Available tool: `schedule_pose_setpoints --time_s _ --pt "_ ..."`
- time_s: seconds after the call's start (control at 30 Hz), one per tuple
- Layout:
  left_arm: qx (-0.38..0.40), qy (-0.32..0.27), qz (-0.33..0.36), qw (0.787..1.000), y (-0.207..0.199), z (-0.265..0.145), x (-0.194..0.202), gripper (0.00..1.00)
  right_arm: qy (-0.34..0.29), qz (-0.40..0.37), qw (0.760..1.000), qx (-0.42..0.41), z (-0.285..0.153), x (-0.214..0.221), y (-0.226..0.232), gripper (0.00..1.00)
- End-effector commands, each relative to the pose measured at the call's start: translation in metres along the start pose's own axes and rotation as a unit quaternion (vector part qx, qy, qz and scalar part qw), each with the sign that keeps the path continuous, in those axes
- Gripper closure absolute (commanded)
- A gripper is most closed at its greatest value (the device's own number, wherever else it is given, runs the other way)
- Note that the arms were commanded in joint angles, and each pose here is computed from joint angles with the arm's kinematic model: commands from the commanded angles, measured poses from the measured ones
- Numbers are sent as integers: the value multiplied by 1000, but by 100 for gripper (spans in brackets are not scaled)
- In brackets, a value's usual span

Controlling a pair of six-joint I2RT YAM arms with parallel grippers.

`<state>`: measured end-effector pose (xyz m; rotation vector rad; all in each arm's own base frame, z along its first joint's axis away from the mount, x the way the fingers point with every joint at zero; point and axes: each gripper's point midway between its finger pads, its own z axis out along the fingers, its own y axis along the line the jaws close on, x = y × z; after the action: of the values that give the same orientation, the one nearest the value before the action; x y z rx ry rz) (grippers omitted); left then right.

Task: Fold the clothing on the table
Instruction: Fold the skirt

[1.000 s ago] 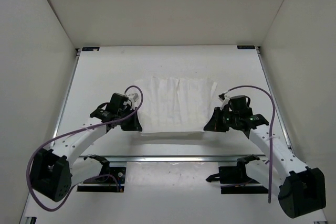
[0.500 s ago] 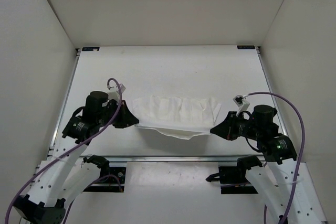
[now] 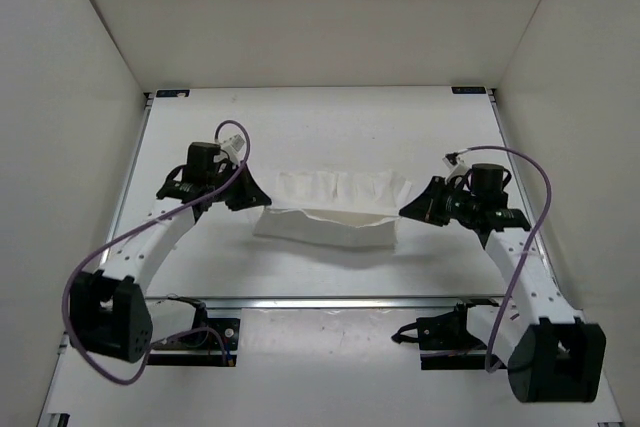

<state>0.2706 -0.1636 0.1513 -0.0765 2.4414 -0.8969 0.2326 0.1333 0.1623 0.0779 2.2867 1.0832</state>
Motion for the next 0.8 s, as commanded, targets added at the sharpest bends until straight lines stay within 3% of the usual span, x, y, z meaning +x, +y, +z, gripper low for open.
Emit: schedule_pose_setpoints --time_s 0.0,0.23,0.33,0.37,0.4,0.47,0.57,0.6,0.63,0.77 --pt "-22 -82 -3 996 18 13 -55 100 -68 -38 997 12 17 -54 -11 100" --pt "-4 -74 -27 997 16 44 -81 94 -77 -65 995 2 45 -103 -9 100" --pt "6 -63 -30 998 15 52 -80 94 -48 -111 992 -17 63 -105 -10 100" --pt "6 -64 -28 998 15 53 -80 95 -29 -140 990 -16 73 -100 -9 97" --pt "2 -57 -32 998 18 57 -75 95 -20 -162 987 -1 81 -97 -14 85" --pt "-2 -55 -38 998 24 61 -71 95 -16 -161 987 1 89 -96 -20 70" --pt "5 -67 -41 997 26 58 -73 93 -21 -152 987 -51 100 -93 -14 68" --pt "6 -71 -47 996 29 59 -72 87 -21 -170 984 -56 105 -90 -11 68" --pt "10 -77 -56 995 31 56 -74 75 -21 -185 981 -50 109 -91 -12 69" --pt "50 -105 -73 991 29 47 -78 56 5 -194 980 -49 127 -79 -22 70"
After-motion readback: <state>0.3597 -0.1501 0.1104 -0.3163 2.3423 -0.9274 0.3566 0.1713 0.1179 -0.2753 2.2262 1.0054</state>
